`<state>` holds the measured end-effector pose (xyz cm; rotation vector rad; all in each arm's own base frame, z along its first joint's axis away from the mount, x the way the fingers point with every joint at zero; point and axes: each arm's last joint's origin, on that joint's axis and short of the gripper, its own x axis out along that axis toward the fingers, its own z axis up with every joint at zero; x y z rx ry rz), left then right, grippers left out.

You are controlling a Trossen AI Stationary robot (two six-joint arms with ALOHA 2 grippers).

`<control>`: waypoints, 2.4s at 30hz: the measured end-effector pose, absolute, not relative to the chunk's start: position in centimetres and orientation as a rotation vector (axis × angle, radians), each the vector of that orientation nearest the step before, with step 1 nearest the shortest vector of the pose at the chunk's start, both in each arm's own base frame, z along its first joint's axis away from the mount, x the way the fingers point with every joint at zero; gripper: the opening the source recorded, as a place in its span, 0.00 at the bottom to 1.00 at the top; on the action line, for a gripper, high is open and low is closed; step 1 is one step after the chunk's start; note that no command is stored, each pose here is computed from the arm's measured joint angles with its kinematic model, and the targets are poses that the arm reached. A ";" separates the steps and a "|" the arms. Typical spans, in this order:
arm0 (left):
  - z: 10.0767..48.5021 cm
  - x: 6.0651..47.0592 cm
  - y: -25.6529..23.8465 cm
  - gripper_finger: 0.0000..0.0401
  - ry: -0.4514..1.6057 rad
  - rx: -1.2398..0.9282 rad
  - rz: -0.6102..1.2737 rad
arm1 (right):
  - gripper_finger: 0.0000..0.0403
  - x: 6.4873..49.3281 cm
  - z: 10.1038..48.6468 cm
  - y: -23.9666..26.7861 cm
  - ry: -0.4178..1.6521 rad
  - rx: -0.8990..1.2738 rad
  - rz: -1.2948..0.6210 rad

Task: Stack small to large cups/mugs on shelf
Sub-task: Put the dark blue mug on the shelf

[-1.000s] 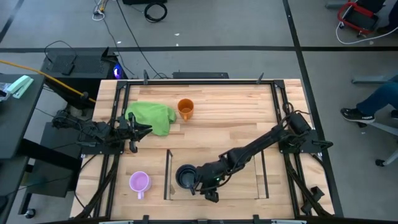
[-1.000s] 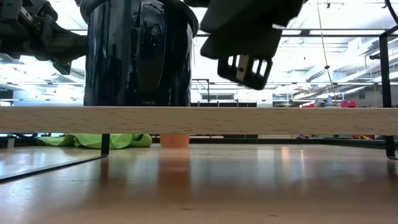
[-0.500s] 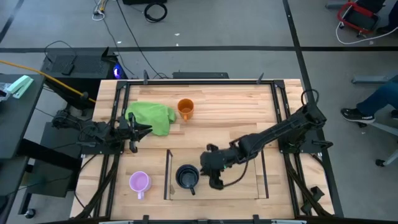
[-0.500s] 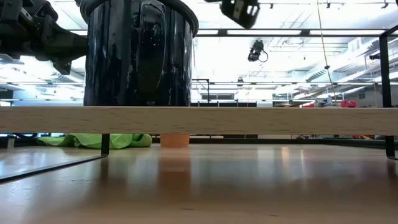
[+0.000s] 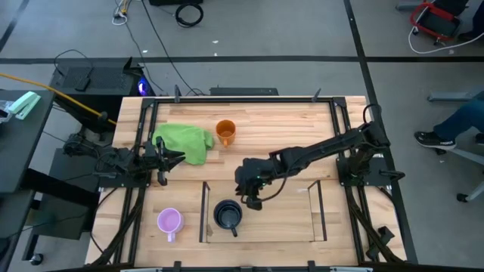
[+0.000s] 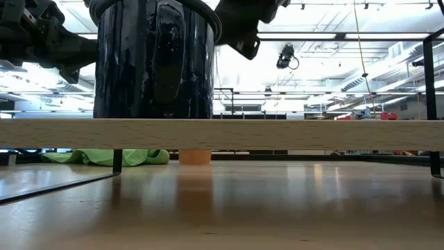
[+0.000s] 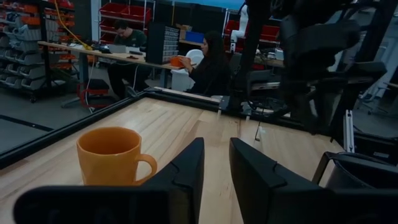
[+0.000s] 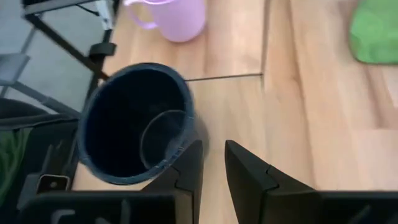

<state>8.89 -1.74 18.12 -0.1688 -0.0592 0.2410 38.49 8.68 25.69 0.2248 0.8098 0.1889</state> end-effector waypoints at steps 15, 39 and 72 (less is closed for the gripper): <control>19.2 8.9 -2.4 0.19 -0.145 -0.231 -0.002 | 0.18 37.7 25.7 11.7 0.807 0.156 0.246; 30.1 17.3 -6.3 0.13 0.153 -0.011 -0.160 | 0.18 36.2 24.8 13.1 0.944 0.184 0.191; 27.6 30.3 -14.4 0.10 1.074 -0.005 -0.159 | 0.17 35.1 24.9 16.9 0.834 -0.020 0.114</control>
